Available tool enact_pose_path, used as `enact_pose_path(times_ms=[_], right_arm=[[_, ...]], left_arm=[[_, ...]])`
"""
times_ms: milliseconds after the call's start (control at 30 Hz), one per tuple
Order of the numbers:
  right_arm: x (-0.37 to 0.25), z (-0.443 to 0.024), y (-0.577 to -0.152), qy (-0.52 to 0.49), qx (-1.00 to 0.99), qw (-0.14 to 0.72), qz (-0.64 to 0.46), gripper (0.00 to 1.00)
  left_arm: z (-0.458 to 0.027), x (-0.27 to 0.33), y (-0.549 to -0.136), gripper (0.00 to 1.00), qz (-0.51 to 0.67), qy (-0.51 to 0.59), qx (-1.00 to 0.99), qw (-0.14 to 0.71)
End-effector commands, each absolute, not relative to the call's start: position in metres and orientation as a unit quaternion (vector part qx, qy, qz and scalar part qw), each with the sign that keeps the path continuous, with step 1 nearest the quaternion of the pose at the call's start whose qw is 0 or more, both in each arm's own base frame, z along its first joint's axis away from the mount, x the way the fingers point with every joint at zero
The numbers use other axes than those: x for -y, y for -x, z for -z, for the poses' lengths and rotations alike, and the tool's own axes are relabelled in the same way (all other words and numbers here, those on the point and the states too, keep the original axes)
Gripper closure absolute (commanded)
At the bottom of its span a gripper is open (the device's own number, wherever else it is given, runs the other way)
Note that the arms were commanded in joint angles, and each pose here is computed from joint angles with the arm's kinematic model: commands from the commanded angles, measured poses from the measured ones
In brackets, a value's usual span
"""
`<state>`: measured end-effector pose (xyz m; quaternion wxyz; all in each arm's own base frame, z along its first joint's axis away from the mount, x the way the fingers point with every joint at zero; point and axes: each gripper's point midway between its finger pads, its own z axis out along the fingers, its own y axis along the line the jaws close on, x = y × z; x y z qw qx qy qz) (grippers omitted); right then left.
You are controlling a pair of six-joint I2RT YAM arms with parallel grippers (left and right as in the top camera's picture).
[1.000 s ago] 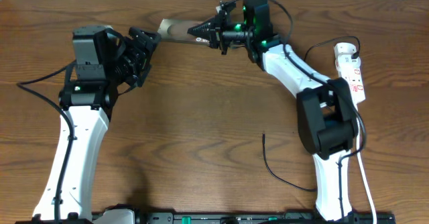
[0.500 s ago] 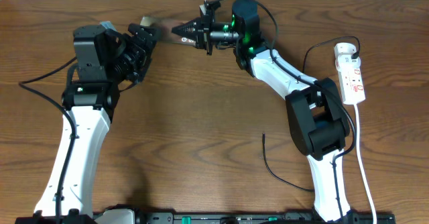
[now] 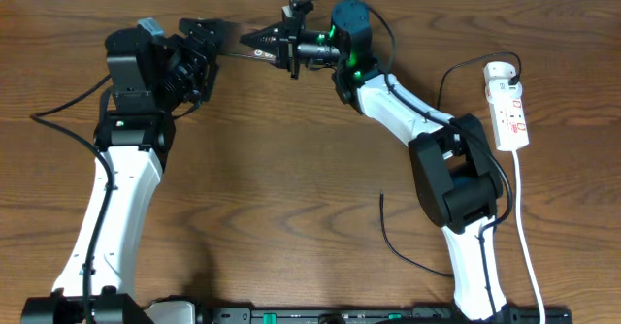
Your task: Plug charger to phone and switch on socket
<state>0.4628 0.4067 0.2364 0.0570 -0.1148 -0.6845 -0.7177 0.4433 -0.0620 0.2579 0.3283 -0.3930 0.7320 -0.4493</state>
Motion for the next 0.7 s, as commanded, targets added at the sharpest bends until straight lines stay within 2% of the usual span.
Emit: enact_pose_path(times_ms=[0, 400, 433, 533, 667], right_arm=[[-0.41, -0.261, -0.462, 0.123, 0.666, 0.053, 0.734, 0.99], [-0.409, -0.27, -0.464, 0.138, 0.652, 0.064, 0.743, 0.99], [-0.409, -0.27, -0.464, 0.138, 0.652, 0.064, 0.743, 0.99], [-0.409, -0.27, -0.464, 0.138, 0.652, 0.064, 0.743, 0.99], [-0.41, -0.27, -0.462, 0.138, 0.652, 0.066, 0.743, 0.99]], left_arm=[[-0.247, 0.059, -0.449, 0.11, 0.445, 0.415, -0.725, 0.323], [-0.243, 0.059, -0.462, 0.11, 0.456, 0.417, -0.716, 0.326], [-0.244, 0.059, -0.462, 0.13, 0.457, 0.416, -0.714, 0.328], [-0.244, 0.059, -0.462, 0.27, 0.458, 0.418, -0.713, 0.327], [-0.244, 0.059, -0.462, 0.28, 0.458, 0.418, -0.713, 0.326]])
